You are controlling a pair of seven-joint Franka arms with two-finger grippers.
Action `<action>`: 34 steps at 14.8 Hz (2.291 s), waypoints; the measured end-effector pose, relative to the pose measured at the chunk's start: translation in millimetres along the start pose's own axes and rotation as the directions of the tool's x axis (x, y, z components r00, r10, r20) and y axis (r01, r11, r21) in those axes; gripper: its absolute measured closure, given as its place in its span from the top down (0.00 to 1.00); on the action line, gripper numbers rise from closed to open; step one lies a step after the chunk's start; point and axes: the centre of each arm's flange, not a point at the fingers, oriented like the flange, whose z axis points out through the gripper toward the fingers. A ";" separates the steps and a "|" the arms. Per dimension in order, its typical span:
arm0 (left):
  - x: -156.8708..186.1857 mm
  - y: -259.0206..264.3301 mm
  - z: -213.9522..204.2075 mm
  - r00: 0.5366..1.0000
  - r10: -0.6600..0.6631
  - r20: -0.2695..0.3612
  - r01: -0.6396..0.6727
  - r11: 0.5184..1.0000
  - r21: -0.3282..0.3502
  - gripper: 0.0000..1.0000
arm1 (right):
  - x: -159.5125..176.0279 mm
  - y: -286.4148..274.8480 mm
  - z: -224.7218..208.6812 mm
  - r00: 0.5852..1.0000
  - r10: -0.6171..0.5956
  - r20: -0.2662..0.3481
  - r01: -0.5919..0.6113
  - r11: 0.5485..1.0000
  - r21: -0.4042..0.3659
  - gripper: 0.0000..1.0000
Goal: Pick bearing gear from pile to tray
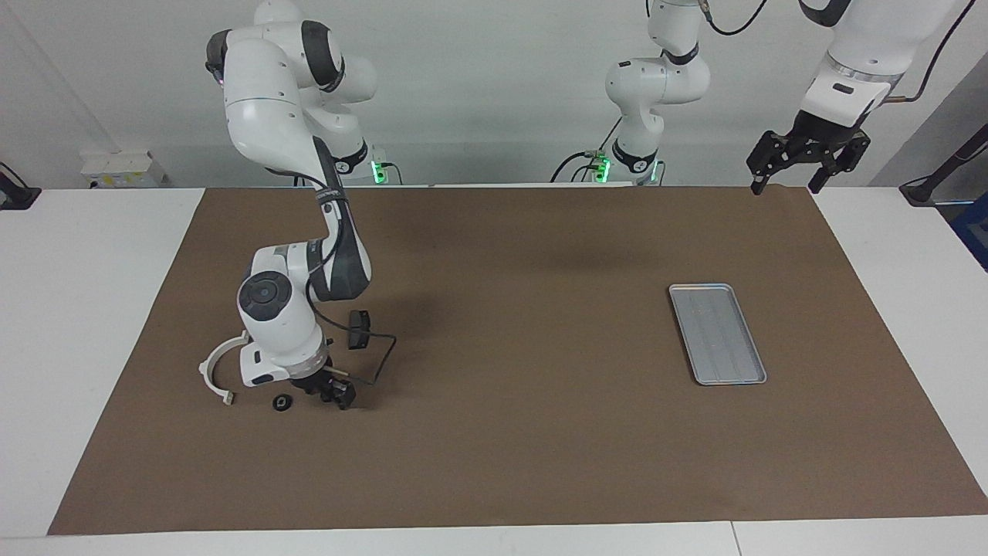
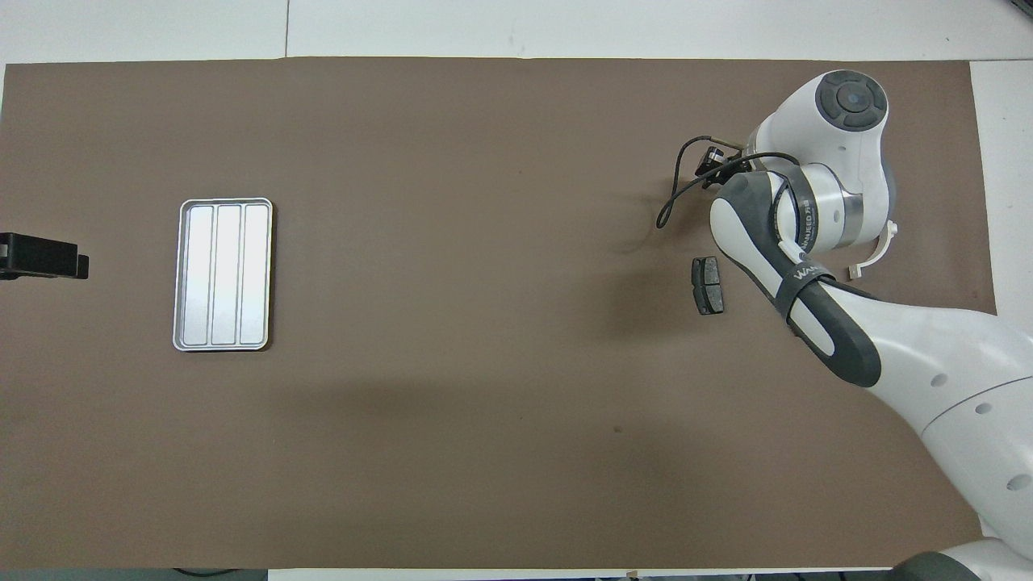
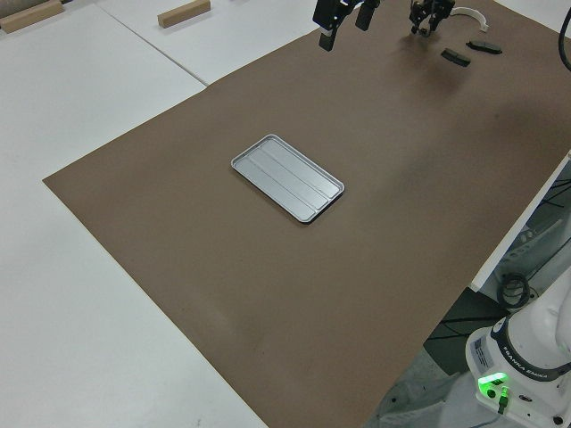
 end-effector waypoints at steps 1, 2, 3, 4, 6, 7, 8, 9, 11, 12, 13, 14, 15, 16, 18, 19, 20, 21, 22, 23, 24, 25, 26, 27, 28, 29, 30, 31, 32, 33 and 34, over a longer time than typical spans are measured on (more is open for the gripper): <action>0.0 0.0 0.0 1.000 0.000 0.000 0.000 1.000 0.000 1.00 | -0.3 -0.1 0.5 1.000 0.000 0.001 0.000 1.000 0.000 0.74; 0.0 0.0 0.0 1.000 0.000 0.000 0.000 1.000 0.000 1.00 | -0.5 0.0 1.0 1.000 0.001 0.002 -0.001 1.000 -0.001 0.70; 0.0 0.0 0.0 1.000 0.000 0.000 0.000 1.000 0.000 1.00 | -0.6 0.0 1.4 1.000 0.001 0.003 -0.001 1.000 -0.001 0.70; 0.0 0.0 0.0 1.000 0.000 0.000 0.000 1.000 0.000 1.00 | -0.2 -0.1 0.1 1.000 0.001 0.001 -0.001 1.000 0.000 0.62; 0.0 0.0 0.0 1.000 0.000 0.000 0.000 1.000 0.000 1.00 | 0.3 0.6 -2.6 1.000 0.002 0.000 -0.002 1.000 0.000 0.41; 0.0 0.0 0.0 1.000 0.000 0.000 0.000 1.000 0.000 1.00 | 0.3 0.6 -2.5 1.000 0.002 0.000 -0.002 1.000 0.000 0.41; 0.0 0.0 0.0 1.000 0.000 0.000 0.000 1.000 0.000 1.00 | 0.5 0.9 -3.0 1.000 0.003 -0.001 -0.003 1.000 0.000 0.37; 0.0 0.0 0.0 1.000 0.000 0.000 0.000 1.000 0.000 1.00 | 0.7 1.3 -3.6 1.000 0.003 -0.001 -0.003 1.000 0.000 0.25; 0.0 0.0 0.0 1.000 0.000 0.000 0.000 1.000 0.000 1.00 | 0.7 1.4 -3.6 1.000 0.003 0.000 -0.003 1.000 0.000 0.24; 0.0 0.0 0.0 1.000 0.000 0.000 0.000 1.000 0.000 1.00 | 0.7 1.4 -3.6 1.000 0.003 0.000 -0.003 1.000 0.000 0.24; 0.0 0.0 0.0 1.000 0.000 0.000 0.000 1.000 0.000 1.00 | 0.6 1.3 -3.6 1.000 0.003 0.000 -0.003 1.000 0.000 0.24; 0.0 0.0 0.0 1.000 0.000 0.000 0.000 1.000 0.000 1.00 | 0.6 1.3 -3.7 1.000 0.003 0.000 -0.003 1.000 -0.001 0.24; 0.0 0.0 0.0 1.000 0.000 0.000 0.000 1.000 0.000 1.00 | 0.5 1.1 -3.8 1.000 0.003 0.000 -0.003 1.000 -0.001 0.24; 0.0 0.0 0.0 1.000 0.000 0.000 0.000 1.000 0.000 1.00 | -0.3 0.0 -3.9 1.000 0.001 0.002 -0.001 1.000 -0.002 0.24; 0.0 0.0 0.0 1.000 0.000 0.000 0.000 1.000 0.000 1.00 | -2.9 -4.3 -7.1 1.000 -0.006 0.010 0.006 1.000 -0.006 0.24; 0.0 0.0 0.0 1.000 0.000 0.000 0.000 1.000 0.000 1.00 | -3.8 -6.6 -12.4 1.000 -0.010 0.013 0.010 1.000 -0.010 0.24; 0.0 0.0 0.0 1.000 0.000 0.000 0.000 1.000 0.000 1.00 | -4.7 -8.1 -21.1 1.000 -0.013 0.018 0.014 1.000 -0.015 0.24; 0.0 0.0 0.0 1.000 0.000 0.000 0.000 1.000 0.000 1.00 | -6.1 -9.1 -32.8 0.999 -0.021 0.024 0.022 1.000 -0.020 0.24; 0.0 0.0 0.0 1.000 0.000 0.000 0.000 1.000 0.000 1.00 | -8.5 -10.2 -48.4 0.999 -0.032 0.029 0.033 0.999 -0.025 0.24; 0.0 0.0 0.0 1.000 0.000 0.000 0.000 1.000 0.000 1.00 | -12.4 -12.0 -66.2 0.998 -0.045 0.034 0.046 0.998 -0.031 0.24; 0.0 0.0 0.0 1.000 0.000 0.000 0.000 1.000 0.000 1.00 | -19.1 -16.3 -86.0 0.998 -0.060 0.038 0.061 0.997 -0.036 0.24; 0.0 0.0 0.0 1.000 0.000 0.000 0.000 1.000 0.000 1.00 | -28.8 -23.4 -106.0 0.996 -0.076 0.041 0.078 0.996 -0.041 0.24; 0.0 0.0 0.0 1.000 0.000 0.000 0.000 1.000 0.000 1.00 | -40.3 -32.3 -126.4 0.995 -0.095 0.044 0.097 0.994 -0.046 0.24; 0.0 0.0 0.0 1.000 0.000 0.000 0.000 1.000 0.000 1.00 | -53.8 -42.8 -147.5 0.992 -0.112 0.050 0.115 0.992 -0.053 0.24; 0.0 0.0 0.0 1.000 0.000 0.000 0.000 1.000 0.000 1.00 | -67.0 -53.4 -166.6 0.991 -0.118 0.054 0.122 0.991 -0.059 0.24; 0.0 0.0 0.0 1.000 0.000 0.000 0.000 1.000 0.000 1.00 | -81.0 -65.1 -183.5 0.992 -0.109 0.055 0.112 0.992 -0.063 0.24; 0.0 0.0 0.0 1.000 0.000 0.000 0.000 1.000 0.000 1.00 | -96.4 -78.4 -197.2 0.995 -0.088 0.053 0.092 0.994 -0.066 0.24; 0.0 0.0 0.0 1.000 0.000 0.000 0.000 1.000 0.000 1.00 | -113.6 -93.7 -207.4 0.997 -0.056 0.050 0.059 0.996 -0.062 0.24; 0.0 0.0 0.0 1.000 0.000 0.000 0.000 1.000 0.000 1.00 | -133.0 -111.6 -214.4 0.999 -0.015 0.051 0.018 0.999 -0.049 0.24; 0.0 0.0 0.0 1.000 0.000 0.000 0.000 1.000 0.000 1.00 | -152.6 -129.3 -218.4 0.998 0.031 0.057 -0.029 0.999 -0.037 0.24; 0.0 0.0 0.0 1.000 0.000 0.000 0.000 1.000 0.000 1.00 | -170.8 -145.4 -220.2 0.995 0.079 0.062 -0.078 0.997 -0.029 0.24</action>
